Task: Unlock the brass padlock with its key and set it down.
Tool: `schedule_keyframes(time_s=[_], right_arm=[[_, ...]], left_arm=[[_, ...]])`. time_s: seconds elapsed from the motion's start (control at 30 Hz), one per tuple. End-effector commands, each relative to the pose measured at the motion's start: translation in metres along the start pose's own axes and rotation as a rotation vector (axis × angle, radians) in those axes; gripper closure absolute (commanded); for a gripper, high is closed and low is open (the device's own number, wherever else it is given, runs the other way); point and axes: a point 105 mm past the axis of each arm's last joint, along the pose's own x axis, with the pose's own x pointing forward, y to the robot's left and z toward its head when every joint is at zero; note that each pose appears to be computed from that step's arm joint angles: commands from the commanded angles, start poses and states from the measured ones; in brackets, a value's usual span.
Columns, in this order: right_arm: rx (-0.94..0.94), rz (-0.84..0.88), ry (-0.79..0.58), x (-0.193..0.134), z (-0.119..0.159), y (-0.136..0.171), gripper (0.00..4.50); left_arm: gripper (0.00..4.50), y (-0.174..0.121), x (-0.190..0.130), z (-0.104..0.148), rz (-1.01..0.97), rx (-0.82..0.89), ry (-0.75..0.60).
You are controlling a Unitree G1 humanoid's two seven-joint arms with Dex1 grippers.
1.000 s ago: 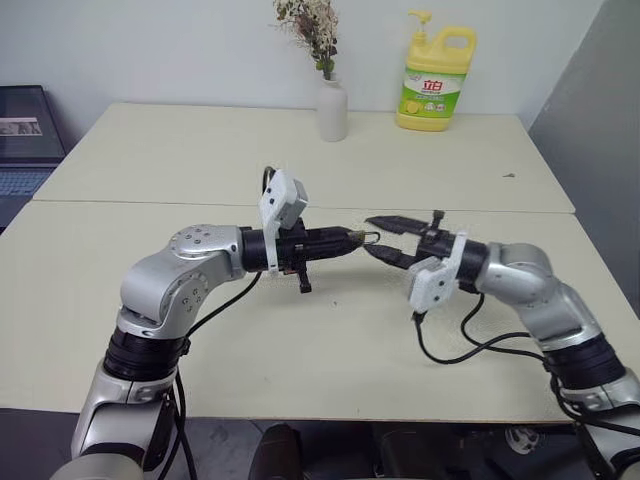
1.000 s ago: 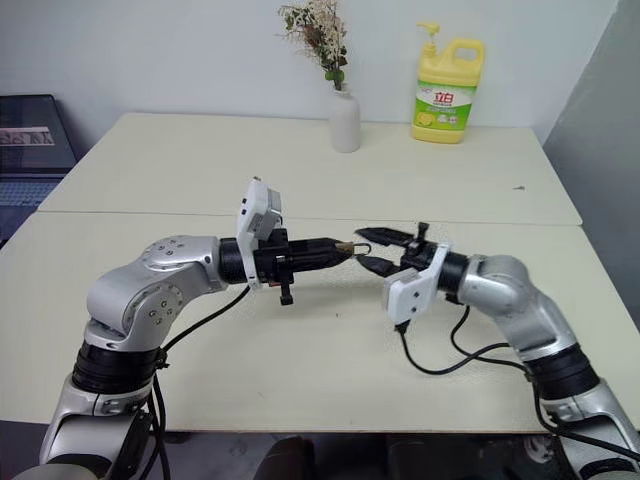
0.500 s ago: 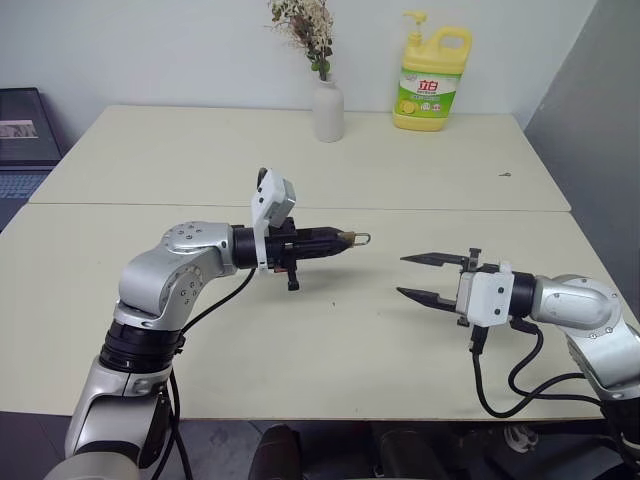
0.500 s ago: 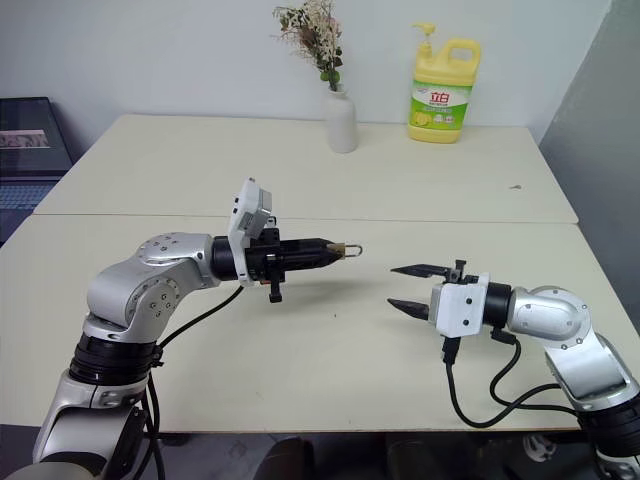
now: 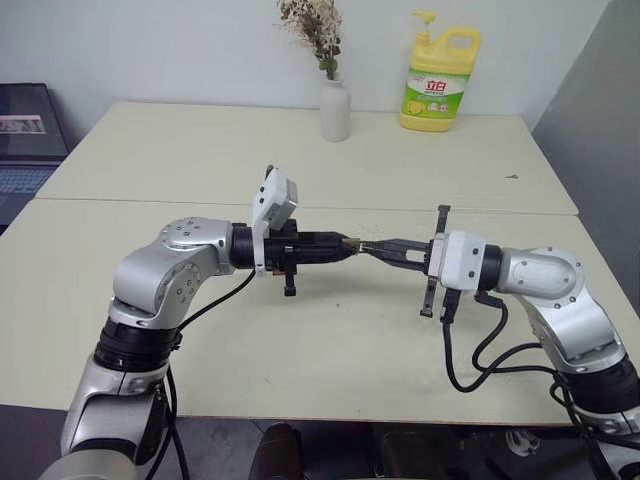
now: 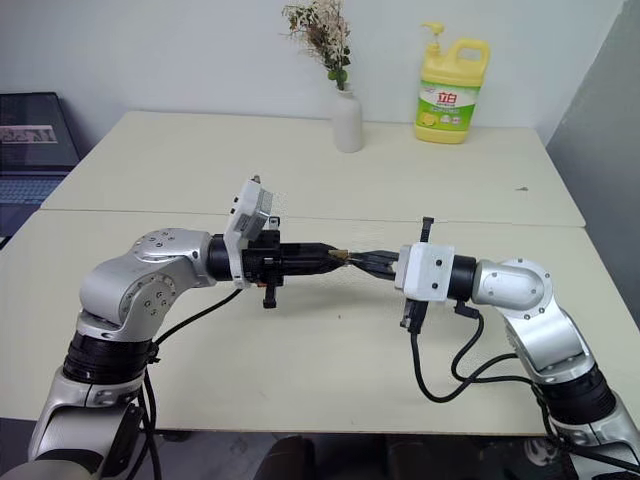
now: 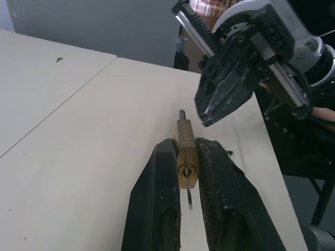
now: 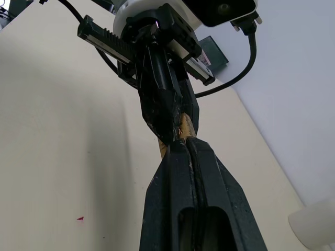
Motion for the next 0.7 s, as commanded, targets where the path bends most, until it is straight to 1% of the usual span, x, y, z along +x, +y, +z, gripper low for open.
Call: schedule_keyframes(time_s=[0.03, 0.4, 0.53, 0.7], right_arm=[[-0.042, -0.009, -0.014, -0.003, 0.007, -0.007, 4.5], [-0.038, -0.008, 0.011, -0.007, 0.003, -0.008, 4.5], [-0.032, 0.024, 0.039, -0.01, -0.007, -0.005, 4.5], [-0.035, 0.061, 0.033, -0.009, -0.008, -0.003, 4.5]], left_arm=[[4.33, -0.007, -0.002, 0.008, -0.022, 0.033, -0.016], [4.33, -0.014, -0.002, 0.003, -0.067, 0.024, -0.004], [4.33, -0.016, -0.002, 0.002, -0.082, 0.024, 0.003], [4.33, -0.017, -0.003, 0.003, -0.087, 0.022, 0.001]])
